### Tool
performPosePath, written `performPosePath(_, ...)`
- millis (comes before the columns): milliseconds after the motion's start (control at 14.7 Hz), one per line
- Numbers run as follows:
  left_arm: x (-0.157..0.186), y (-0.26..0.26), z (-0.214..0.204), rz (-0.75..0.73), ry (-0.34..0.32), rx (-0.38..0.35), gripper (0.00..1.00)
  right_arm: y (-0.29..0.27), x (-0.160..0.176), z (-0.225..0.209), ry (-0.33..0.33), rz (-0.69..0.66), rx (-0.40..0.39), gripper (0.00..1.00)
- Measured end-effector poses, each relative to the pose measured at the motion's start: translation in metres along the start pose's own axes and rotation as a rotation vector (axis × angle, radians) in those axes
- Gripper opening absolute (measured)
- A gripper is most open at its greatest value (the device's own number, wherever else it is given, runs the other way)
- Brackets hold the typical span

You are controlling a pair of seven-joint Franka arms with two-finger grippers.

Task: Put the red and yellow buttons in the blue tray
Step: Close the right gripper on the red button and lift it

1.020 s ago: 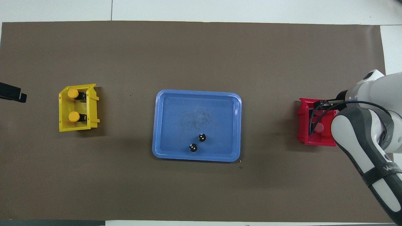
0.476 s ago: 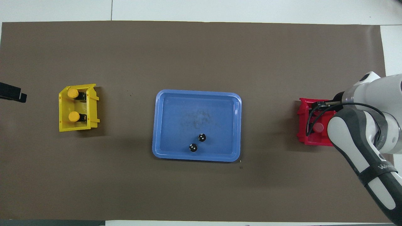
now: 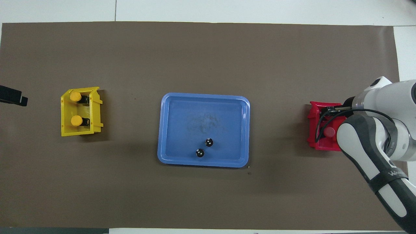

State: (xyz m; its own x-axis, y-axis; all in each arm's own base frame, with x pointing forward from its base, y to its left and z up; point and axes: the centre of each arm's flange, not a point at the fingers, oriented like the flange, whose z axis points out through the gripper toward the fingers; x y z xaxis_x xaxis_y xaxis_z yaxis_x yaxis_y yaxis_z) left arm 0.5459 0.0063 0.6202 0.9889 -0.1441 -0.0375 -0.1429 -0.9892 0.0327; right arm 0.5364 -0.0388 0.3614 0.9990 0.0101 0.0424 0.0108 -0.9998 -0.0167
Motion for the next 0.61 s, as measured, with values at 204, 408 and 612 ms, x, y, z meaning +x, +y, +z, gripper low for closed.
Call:
performPosePath(204,0.0,0.0,0.0,0.0,0.0,0.0,1.0,-0.004,0.0,0.005,0.008,-0.007,-0.001,0.64)
performPosePath(408,0.0,0.0,0.0,0.0,0.0,0.0,1.0,-0.006,0.0,0.017,-0.005,-0.011,-0.002,0.64)
performPosePath(612,0.0,0.0,0.0,0.0,0.0,0.0,1.0,-0.005,-0.001,0.021,-0.01,-0.011,-0.003,0.62)
